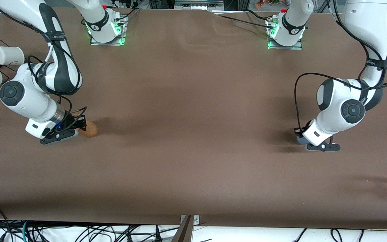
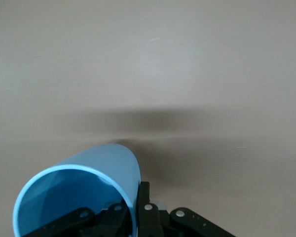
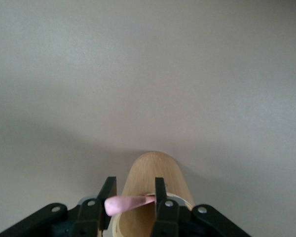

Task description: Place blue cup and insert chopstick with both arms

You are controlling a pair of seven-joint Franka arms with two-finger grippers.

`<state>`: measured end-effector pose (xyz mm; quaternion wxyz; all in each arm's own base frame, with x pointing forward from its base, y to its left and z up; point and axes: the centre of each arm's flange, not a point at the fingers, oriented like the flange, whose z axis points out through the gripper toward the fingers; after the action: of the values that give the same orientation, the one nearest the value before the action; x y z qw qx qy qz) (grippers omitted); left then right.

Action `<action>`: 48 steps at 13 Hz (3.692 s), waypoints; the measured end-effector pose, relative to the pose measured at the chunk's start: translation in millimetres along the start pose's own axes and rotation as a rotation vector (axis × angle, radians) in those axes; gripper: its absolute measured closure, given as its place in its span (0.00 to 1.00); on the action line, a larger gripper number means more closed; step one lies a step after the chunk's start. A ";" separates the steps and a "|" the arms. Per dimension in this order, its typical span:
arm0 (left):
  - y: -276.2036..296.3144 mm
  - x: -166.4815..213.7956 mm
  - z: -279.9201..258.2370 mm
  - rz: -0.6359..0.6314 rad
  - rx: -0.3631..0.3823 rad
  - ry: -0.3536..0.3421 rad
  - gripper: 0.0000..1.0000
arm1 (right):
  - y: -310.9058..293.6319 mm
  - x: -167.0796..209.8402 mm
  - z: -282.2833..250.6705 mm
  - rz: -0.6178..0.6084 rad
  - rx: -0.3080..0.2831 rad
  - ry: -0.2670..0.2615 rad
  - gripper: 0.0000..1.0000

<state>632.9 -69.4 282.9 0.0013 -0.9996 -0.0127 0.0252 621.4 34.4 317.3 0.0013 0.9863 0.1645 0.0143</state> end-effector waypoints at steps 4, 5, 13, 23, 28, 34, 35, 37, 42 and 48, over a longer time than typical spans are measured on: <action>172.9 -27.2 -32.4 -0.187 -0.086 0.013 0.95 | 0.6 -2.2 2.8 0.001 0.002 -0.006 0.80; 218.8 -40.5 -32.6 -0.218 -0.097 0.011 0.95 | 0.7 -2.3 2.8 0.001 0.002 -0.006 0.85; 425.6 -104.2 27.3 -0.471 -0.075 0.039 0.95 | 1.9 15.0 -46.6 -0.018 0.009 0.006 0.92; 437.4 -93.0 35.1 -0.540 -0.076 0.069 0.48 | -37.6 42.2 -224.8 -0.060 0.056 -0.008 0.92; 401.6 -79.6 -85.7 -0.452 -0.111 -0.033 0.00 | -168.6 64.7 -213.3 0.087 0.064 -0.011 0.92; 124.8 -20.1 -274.7 -0.019 -0.099 0.002 0.00 | -292.9 83.5 -183.1 0.259 0.084 0.082 0.92; 75.8 -16.7 -291.6 0.019 -0.084 0.021 0.00 | -313.5 87.1 -175.4 0.295 0.101 0.108 0.92; 6.7 -23.1 -324.4 0.046 -0.011 0.073 0.00 | -356.8 92.3 -157.8 0.371 0.136 0.150 0.92; -9.7 -72.8 -369.2 0.058 0.024 0.096 0.00 | -443.3 109.1 -118.7 0.495 0.171 0.190 0.92; -47.3 -79.7 -357.9 -0.009 -0.005 0.035 0.00 | -466.0 109.0 -90.6 0.494 0.161 0.180 0.92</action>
<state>570.2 -24.8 644.5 -0.0009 -0.9998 -0.0170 0.0075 570.8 510.3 407.6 -0.0952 0.9882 -0.0811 0.0886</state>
